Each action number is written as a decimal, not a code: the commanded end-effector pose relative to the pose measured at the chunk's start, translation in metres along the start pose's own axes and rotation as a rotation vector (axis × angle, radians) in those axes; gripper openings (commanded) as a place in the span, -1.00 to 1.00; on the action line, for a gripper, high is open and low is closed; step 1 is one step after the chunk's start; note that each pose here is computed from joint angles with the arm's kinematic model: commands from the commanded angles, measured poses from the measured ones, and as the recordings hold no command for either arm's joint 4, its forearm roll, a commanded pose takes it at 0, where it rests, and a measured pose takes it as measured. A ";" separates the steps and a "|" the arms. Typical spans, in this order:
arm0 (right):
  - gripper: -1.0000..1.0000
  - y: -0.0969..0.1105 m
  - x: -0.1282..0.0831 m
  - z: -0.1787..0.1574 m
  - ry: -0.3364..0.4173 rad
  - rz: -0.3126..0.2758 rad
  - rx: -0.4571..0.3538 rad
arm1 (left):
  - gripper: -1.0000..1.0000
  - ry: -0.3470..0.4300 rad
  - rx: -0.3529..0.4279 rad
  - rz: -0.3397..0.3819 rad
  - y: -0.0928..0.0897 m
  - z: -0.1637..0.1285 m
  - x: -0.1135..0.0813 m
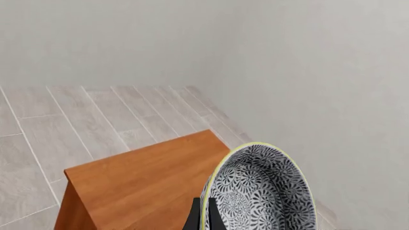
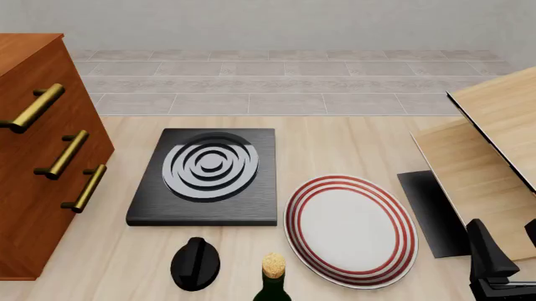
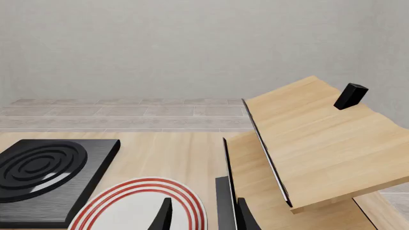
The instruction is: Put the bowl on the top of the cabinet.
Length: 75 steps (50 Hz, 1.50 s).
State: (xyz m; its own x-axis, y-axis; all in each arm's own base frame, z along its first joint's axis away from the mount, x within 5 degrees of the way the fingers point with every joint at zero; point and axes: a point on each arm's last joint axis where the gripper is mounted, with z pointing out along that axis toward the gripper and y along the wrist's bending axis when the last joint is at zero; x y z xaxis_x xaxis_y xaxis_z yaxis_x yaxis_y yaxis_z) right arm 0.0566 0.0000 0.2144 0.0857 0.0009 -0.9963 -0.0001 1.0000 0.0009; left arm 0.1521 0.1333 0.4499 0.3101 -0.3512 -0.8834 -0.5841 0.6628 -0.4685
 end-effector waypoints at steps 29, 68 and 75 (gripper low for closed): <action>1.00 0.000 0.000 0.000 0.000 0.000 0.000 | -1.00 0.087 -0.063 -0.060 0.012 0.031 0.016; 1.00 0.000 0.000 0.000 0.000 0.000 0.000 | 1.00 0.074 -0.078 0.025 0.020 0.035 0.018; 1.00 0.000 0.000 0.000 0.000 0.000 0.000 | 1.00 0.073 -0.071 0.019 0.018 0.031 0.018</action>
State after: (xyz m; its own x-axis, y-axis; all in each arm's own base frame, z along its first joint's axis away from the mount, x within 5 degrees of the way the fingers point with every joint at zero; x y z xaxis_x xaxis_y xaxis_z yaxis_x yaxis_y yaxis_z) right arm 0.0566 0.0000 0.2144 0.0857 0.0009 -0.9963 -0.0001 1.0000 0.0009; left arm 0.1726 0.1622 0.4246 0.2460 -0.3937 -0.8857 -0.6434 0.6171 -0.4530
